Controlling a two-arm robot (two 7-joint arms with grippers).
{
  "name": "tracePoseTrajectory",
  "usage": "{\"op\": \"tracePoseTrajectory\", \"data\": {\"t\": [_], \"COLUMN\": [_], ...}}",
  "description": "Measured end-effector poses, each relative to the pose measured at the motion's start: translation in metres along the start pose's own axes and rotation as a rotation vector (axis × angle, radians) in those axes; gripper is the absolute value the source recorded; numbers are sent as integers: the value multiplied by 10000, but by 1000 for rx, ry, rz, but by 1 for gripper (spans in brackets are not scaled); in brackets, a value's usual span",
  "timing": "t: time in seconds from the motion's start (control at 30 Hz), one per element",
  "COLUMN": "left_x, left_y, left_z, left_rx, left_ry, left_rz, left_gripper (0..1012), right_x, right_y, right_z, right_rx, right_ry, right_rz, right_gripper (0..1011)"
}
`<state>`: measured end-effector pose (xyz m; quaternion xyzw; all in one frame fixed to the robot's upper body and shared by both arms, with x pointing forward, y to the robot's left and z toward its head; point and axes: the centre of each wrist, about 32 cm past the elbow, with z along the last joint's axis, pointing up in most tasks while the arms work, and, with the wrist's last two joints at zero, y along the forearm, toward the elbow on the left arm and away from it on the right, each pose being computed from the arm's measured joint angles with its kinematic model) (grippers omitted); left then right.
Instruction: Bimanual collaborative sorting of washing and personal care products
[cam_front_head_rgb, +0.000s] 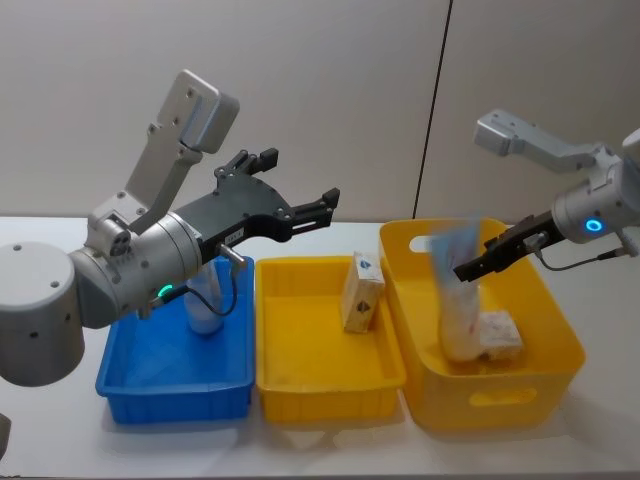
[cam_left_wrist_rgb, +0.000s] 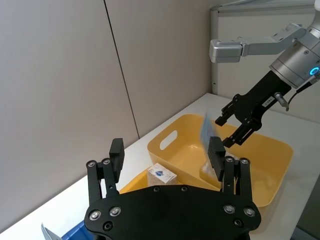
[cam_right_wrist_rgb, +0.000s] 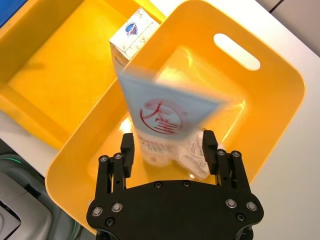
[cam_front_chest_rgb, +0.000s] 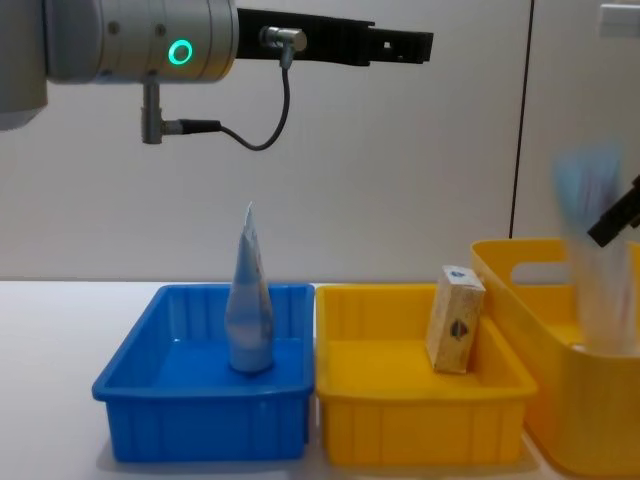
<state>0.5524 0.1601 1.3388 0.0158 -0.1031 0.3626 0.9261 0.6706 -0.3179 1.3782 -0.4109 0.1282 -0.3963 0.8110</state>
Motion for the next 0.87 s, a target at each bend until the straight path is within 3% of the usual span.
{"op": "tracePoseTrajectory", "data": {"t": [0.27, 0.87], "left_x": [0, 0], "left_y": [0, 0], "left_z": [0, 0], "left_rx": [0, 0], "left_ry": [0, 0], "left_rz": [0, 0], "left_gripper": [1001, 1001], "right_x": [1, 1], "right_y": [-7, -13], "right_z": [-2, -4], "right_rx": [-3, -5], "right_ry": [0, 0], "right_rz": [-1, -3], "right_gripper": [1002, 1004]}}
